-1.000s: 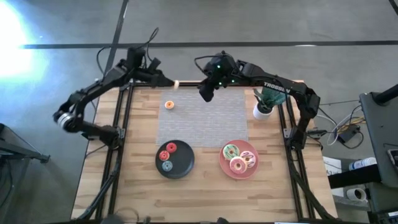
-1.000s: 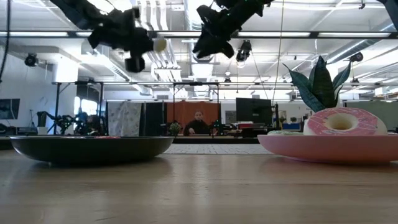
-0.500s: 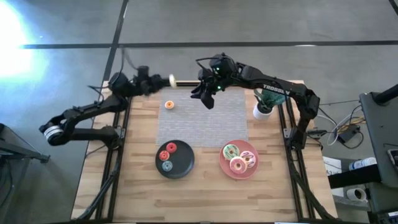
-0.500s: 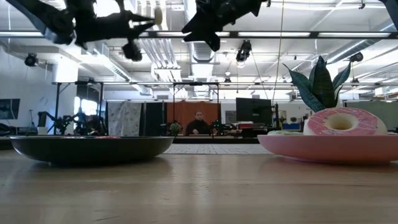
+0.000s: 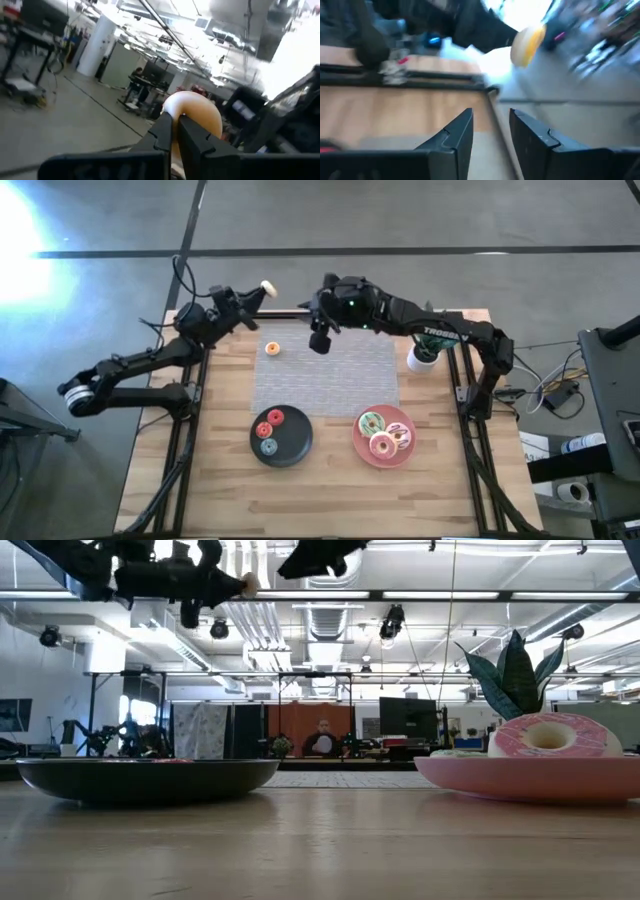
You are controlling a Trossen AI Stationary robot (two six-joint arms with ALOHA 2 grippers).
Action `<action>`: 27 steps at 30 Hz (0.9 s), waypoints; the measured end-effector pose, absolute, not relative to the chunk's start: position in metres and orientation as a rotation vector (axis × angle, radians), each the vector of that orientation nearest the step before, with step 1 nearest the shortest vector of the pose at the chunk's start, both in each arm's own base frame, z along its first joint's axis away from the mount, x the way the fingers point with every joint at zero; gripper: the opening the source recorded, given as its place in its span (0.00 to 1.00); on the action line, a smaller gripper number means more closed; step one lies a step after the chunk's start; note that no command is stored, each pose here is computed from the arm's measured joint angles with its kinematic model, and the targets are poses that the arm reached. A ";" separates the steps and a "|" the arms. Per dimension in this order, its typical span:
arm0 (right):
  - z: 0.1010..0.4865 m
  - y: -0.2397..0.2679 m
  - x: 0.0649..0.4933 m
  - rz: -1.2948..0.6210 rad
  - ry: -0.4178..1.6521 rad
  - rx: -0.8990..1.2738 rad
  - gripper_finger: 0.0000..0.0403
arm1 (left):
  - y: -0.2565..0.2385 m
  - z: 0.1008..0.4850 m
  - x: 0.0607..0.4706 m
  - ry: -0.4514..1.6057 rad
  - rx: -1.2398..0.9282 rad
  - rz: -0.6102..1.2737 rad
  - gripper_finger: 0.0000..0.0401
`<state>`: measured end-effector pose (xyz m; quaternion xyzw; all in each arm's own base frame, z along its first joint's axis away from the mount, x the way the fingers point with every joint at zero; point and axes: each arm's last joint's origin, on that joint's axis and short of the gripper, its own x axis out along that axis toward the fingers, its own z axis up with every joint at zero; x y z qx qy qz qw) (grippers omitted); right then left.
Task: Pick & Place donuts
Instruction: Put the small yellow donut on the black plate
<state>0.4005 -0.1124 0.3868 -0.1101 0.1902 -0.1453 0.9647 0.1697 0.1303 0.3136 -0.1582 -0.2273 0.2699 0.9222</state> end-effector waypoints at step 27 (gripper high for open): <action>0.406 -0.131 0.405 -0.532 0.171 -0.269 0.66 | 0.147 0.357 0.221 -0.365 -0.044 0.451 0.00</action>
